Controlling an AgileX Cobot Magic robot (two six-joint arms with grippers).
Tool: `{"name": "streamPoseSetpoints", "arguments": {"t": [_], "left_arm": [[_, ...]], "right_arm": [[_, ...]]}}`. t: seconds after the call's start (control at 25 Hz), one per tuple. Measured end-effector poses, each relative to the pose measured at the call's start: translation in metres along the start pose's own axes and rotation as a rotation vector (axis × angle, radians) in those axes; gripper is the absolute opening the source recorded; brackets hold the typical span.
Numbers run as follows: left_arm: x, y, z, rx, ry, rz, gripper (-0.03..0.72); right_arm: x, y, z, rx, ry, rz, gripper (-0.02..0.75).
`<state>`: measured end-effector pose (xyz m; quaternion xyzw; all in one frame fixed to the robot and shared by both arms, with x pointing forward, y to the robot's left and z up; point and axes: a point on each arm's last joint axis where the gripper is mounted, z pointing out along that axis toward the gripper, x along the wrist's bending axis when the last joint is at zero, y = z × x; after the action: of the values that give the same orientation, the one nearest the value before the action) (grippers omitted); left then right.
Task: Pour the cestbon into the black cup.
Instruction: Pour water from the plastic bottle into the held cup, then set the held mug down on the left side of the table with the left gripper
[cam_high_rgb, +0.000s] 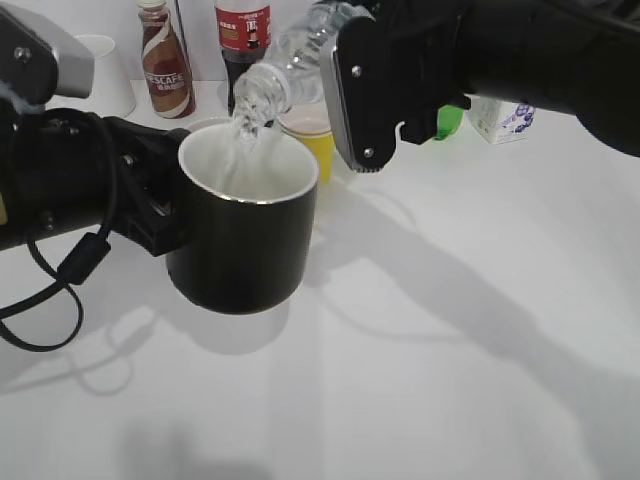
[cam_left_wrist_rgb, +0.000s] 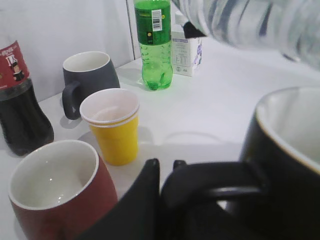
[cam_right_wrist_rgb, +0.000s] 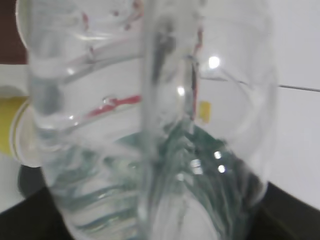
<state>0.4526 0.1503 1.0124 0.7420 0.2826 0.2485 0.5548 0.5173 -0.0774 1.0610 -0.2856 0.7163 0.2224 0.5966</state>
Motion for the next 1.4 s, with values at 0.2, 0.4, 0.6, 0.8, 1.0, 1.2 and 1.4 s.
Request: {"name": "streamPoseSetpoints", "arguments": {"t": [0.2, 0.4, 0.6, 0.8, 1.0, 1.2, 1.4], "left_arm": [[0.0, 0.0, 0.0, 0.001, -0.001, 0.002, 0.041], [0.0, 0.0, 0.0, 0.001, -0.001, 0.002, 0.041], [0.0, 0.0, 0.0, 0.0, 0.0, 0.0, 0.041], [0.001, 0.001, 0.0, -0.013, 0.012, -0.029, 0.041], [0.007, 0.006, -0.001, -0.068, 0.033, -0.061, 0.041], [0.031, 0.009, -0.008, -0.14, 0.12, -0.102, 0.041], [0.072, 0.01, -0.024, -0.219, 0.304, -0.123, 0.041]], "right_arm": [[-0.001, 0.0, 0.0, 0.0, -0.006, -0.003, 0.453], [-0.001, 0.0, 0.0, -0.001, -0.013, -0.024, 0.453], [-0.002, -0.001, 0.0, 0.009, -0.016, 0.06, 0.453], [0.003, -0.002, 0.0, 0.033, 0.026, 0.417, 0.453], [0.004, -0.003, 0.0, 0.052, 0.035, 0.878, 0.453], [-0.005, -0.004, -0.005, 0.026, -0.019, 1.34, 0.453], [-0.01, -0.018, -0.009, 0.038, -0.07, 1.529, 0.453]]}}
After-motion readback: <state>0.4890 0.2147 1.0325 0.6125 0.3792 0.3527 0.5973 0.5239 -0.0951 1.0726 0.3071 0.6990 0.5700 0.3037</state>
